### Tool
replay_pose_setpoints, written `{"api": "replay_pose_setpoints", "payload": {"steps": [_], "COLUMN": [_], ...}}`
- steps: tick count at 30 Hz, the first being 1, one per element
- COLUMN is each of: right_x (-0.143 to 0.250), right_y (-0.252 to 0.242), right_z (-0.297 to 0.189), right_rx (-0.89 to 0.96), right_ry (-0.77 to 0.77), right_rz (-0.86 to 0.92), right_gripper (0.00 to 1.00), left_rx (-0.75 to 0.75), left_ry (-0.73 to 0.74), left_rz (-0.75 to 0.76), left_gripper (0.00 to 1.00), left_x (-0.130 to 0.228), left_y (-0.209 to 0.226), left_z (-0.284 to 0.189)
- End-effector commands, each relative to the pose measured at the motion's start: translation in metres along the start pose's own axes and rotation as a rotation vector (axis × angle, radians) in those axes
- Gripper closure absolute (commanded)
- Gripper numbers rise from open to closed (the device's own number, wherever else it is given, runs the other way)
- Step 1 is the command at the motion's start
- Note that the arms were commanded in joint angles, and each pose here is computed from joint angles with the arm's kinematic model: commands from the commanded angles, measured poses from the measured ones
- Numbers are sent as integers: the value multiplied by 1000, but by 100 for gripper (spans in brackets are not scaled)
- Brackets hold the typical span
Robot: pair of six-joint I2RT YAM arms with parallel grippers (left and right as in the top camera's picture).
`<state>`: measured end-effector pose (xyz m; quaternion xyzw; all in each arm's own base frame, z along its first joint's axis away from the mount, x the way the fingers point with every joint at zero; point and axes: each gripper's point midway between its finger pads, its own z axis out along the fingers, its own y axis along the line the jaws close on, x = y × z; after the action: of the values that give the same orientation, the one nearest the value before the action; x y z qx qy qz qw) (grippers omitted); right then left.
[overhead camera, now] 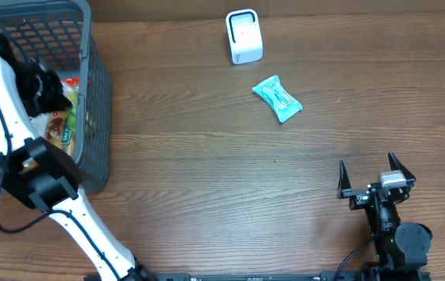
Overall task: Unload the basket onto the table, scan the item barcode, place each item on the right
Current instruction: 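Reach the left gripper into the basket and grasp the yellow POKKA pouch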
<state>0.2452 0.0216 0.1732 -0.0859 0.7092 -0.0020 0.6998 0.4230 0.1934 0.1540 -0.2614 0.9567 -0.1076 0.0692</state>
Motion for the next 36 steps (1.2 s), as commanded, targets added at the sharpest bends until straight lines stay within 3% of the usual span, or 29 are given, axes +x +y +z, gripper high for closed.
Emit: {"api": "replay_pose_setpoints", "payload": {"steps": [1,5,12,16,18,20,22,29,36], "right_x": [1,1,1,1,1,1,1,1,1], "right_y": [1,1,1,1,1,1,1,1,1], "right_z": [0,0,0,0,0,0,0,0,0], "right_rx": [-4,-4,-4,-4,-4,-4,-4,-4,-4], "right_ry": [-5,-5,-5,-5,-5,-5,-5,-5,-5], "right_rz": [-4,-4,-4,-4,-4,-4,-4,-4,-4], "right_gripper": [0,0,0,0,0,0,0,0,0], "left_rx": [17,84,49,6,3,-1,-5,-17,-127], "left_ry": [-182,-331,-458,-447,-414,-368,-314,-153,-202], "left_rz": [1,-51,-36,-50,-58,-80,-108,-205,-321], "left_gripper": [96,96,96,64,35,11,0,0,0], "left_x": [-16,-12,7,8,9,9,8,6,-14], "left_y": [-14,-38,-44,-35,-34,-30,-27,-19,8], "left_z": [-60,-119,-174,-170,-160,-146,-126,-48,7]}}
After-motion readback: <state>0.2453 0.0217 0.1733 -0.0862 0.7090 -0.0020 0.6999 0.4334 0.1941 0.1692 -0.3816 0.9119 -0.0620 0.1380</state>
